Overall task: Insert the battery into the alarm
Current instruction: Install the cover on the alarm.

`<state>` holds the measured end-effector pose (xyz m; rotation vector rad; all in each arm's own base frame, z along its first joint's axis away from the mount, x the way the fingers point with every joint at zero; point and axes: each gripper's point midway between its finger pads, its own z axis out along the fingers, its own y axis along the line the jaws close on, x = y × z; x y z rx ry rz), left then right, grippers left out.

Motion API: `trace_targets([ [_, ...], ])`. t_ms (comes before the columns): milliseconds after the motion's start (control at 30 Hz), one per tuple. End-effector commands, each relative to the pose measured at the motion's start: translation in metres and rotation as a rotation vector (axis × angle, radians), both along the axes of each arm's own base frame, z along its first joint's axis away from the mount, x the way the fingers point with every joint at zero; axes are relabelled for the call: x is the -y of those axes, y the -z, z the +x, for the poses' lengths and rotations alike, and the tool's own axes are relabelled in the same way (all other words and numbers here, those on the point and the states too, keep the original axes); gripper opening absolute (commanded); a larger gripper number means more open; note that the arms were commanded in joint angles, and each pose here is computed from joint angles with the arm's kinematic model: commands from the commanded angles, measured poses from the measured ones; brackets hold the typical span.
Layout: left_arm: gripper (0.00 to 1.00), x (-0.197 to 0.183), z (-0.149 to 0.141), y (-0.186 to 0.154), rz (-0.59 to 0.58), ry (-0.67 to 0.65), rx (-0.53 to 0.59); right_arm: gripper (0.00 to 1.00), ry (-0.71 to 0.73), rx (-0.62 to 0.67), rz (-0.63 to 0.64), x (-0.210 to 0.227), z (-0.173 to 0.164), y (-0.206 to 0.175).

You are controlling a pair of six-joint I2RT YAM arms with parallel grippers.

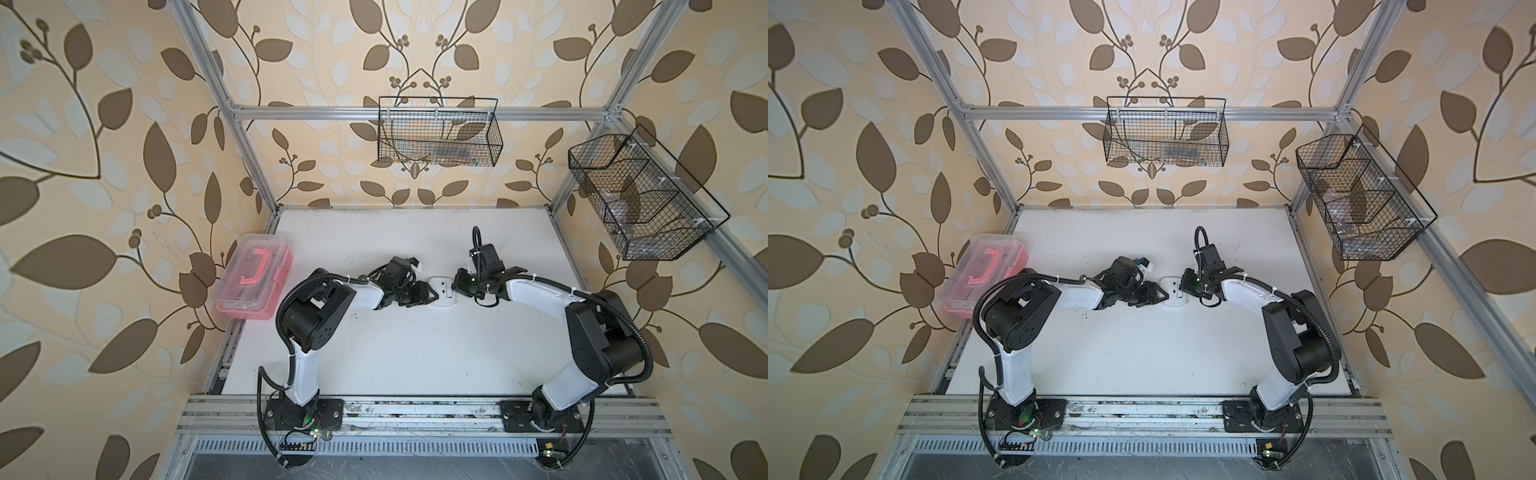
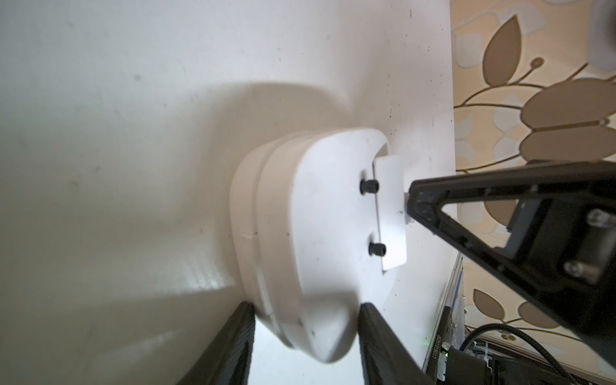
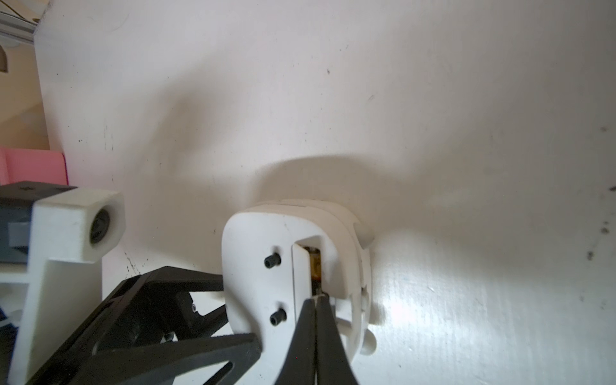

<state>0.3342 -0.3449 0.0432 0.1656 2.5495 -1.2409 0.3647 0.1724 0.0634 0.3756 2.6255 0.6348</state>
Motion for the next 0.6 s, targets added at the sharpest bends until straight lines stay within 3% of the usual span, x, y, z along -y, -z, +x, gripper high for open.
trace_targets([
  [0,0.52,-0.0067,-0.0123,0.0287,0.076,0.004,-0.061,0.0,-0.012,-0.03,0.014,-0.0083,-0.0036,0.0131],
  [433,0.52,-0.0054,-0.0122,0.031,0.078,0.01,-0.069,0.01,-0.032,-0.036,0.017,-0.0147,-0.0058,0.0175],
  [567,0.52,-0.0057,-0.0115,0.03,0.078,0.006,-0.065,0.2,-0.038,-0.038,0.008,-0.0136,-0.0075,0.0176],
])
